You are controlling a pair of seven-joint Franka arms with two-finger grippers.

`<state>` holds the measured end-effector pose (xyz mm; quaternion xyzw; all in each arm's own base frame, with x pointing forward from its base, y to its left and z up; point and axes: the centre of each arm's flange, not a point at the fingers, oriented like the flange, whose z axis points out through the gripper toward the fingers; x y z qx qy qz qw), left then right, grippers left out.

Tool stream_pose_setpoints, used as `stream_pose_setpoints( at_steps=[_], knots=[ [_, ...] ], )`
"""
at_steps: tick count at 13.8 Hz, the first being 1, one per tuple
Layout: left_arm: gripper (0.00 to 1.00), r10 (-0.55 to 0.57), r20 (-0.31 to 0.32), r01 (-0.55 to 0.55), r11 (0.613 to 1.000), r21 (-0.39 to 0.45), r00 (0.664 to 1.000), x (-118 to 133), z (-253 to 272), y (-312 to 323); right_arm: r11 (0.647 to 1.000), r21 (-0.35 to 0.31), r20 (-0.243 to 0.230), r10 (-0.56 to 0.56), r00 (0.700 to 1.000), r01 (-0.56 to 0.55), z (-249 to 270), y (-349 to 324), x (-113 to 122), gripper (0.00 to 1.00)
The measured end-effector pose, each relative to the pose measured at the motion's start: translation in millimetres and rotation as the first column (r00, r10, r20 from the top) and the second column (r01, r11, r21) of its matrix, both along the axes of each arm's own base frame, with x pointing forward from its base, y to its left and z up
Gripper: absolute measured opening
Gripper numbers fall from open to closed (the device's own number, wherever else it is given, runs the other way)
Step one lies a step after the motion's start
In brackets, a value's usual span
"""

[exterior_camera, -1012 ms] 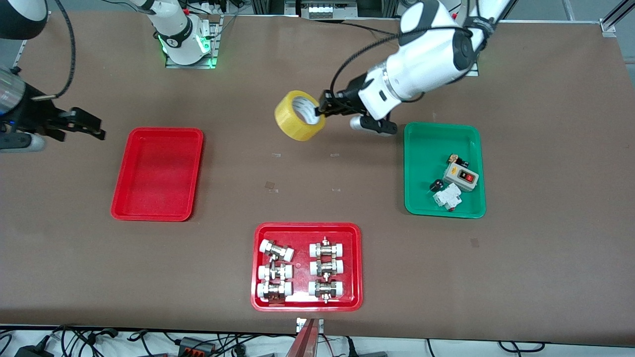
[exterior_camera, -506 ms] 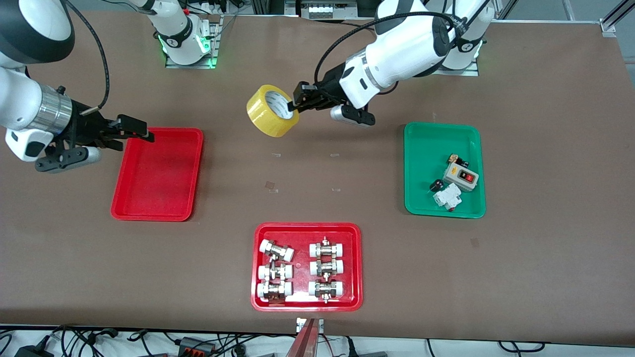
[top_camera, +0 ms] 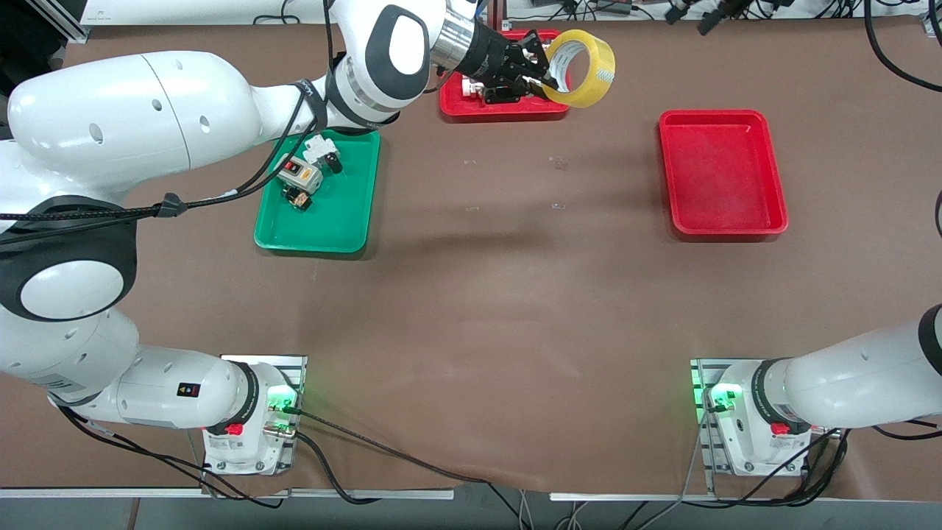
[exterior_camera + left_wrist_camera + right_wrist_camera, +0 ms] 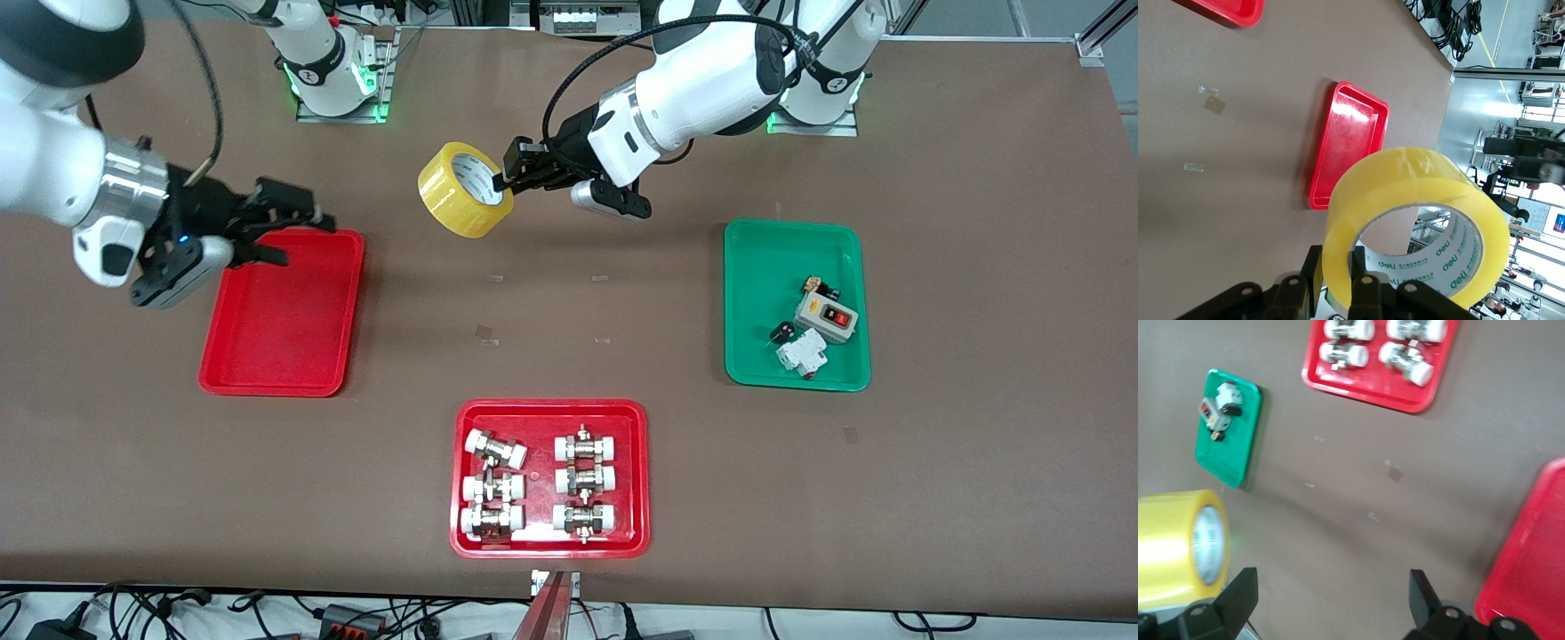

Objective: Left arm passes tape to right arm into tray
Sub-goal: 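Carry the tape toward the middle while the right gripper reaches toward it, then grasp the tape roll with the right gripper beside the left gripper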

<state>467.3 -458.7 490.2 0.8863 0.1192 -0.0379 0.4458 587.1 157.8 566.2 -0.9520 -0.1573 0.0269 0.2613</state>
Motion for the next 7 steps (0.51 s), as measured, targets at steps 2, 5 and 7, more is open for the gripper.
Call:
stream_pose_setpoints(
  at_steps=[2, 5, 7],
  knots=[
    [0.22, 0.001, -0.001, -0.001, 1.000, 0.000, 1.000, 0.1, -0.1, 0.0, 0.999, 0.037, 0.002, 0.036, 0.999, -0.037, 6.4, 27.8, -7.0, 1.00],
    [0.22, 0.004, -0.006, -0.004, 1.000, -0.001, 1.000, 0.7, -1.0, -0.1, 0.994, 0.096, -0.022, 0.053, 0.998, -0.050, 7.8, 55.3, -14.0, 1.00],
    [0.22, 0.011, -0.011, -0.011, 1.000, -0.009, 1.000, 3.1, 1.8, -0.9, 0.995, 0.096, -0.043, 0.038, 0.998, -0.033, 11.1, 70.7, -17.7, 1.00]
  ],
)
